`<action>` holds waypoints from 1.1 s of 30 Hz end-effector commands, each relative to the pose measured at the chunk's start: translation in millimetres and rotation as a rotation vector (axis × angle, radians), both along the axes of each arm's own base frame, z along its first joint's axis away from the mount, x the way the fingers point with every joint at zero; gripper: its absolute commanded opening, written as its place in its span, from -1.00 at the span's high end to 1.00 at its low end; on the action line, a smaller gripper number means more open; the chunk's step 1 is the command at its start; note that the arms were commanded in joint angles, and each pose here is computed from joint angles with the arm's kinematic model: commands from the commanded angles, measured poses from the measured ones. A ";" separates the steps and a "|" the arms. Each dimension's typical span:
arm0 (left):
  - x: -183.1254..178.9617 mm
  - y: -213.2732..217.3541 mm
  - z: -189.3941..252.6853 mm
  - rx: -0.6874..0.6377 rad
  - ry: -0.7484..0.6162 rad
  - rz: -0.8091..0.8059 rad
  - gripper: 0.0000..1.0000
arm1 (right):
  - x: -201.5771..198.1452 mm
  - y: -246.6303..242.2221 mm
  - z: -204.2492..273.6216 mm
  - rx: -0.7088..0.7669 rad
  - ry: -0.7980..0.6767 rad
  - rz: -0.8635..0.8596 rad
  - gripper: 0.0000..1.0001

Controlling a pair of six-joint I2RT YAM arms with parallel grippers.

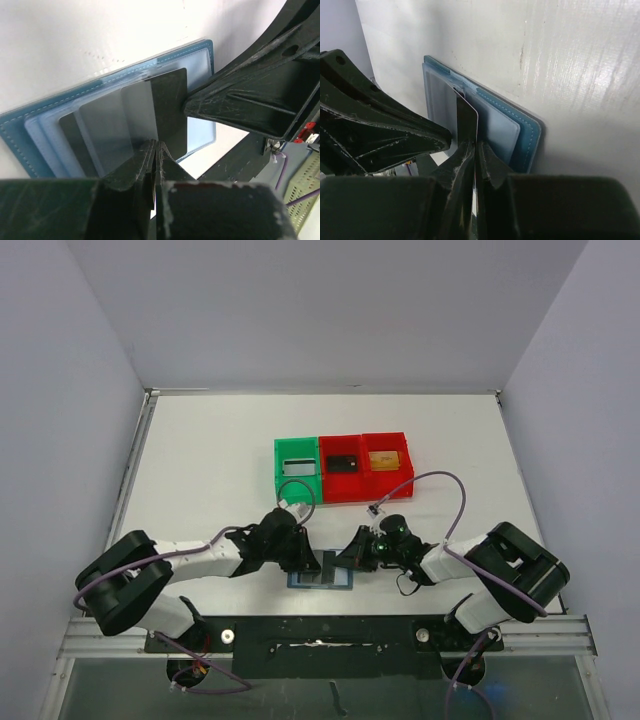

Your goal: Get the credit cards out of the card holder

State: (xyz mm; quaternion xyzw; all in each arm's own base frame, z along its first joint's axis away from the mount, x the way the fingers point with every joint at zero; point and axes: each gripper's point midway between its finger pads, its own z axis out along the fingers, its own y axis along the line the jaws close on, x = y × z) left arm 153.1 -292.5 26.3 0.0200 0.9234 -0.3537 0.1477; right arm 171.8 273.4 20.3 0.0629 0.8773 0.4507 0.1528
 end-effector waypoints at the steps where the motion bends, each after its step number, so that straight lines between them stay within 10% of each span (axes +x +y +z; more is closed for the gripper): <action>1: 1.9 4.0 -8.7 0.108 -0.023 0.013 1.00 | 4.3 4.0 9.3 0.049 -0.040 0.031 0.90; 16: -5.4 4.6 4.1 0.066 -0.077 -0.058 0.76 | 0.8 2.7 7.7 0.059 -0.011 0.018 0.88; 25: -13.7 17.6 -12.1 0.164 -0.033 -0.061 0.93 | -0.1 5.4 14.0 0.123 -0.015 0.004 0.37; 33: -12.7 14.8 -8.7 0.122 -0.047 -0.047 0.95 | -2.2 16.3 34.4 0.277 -0.059 0.024 0.89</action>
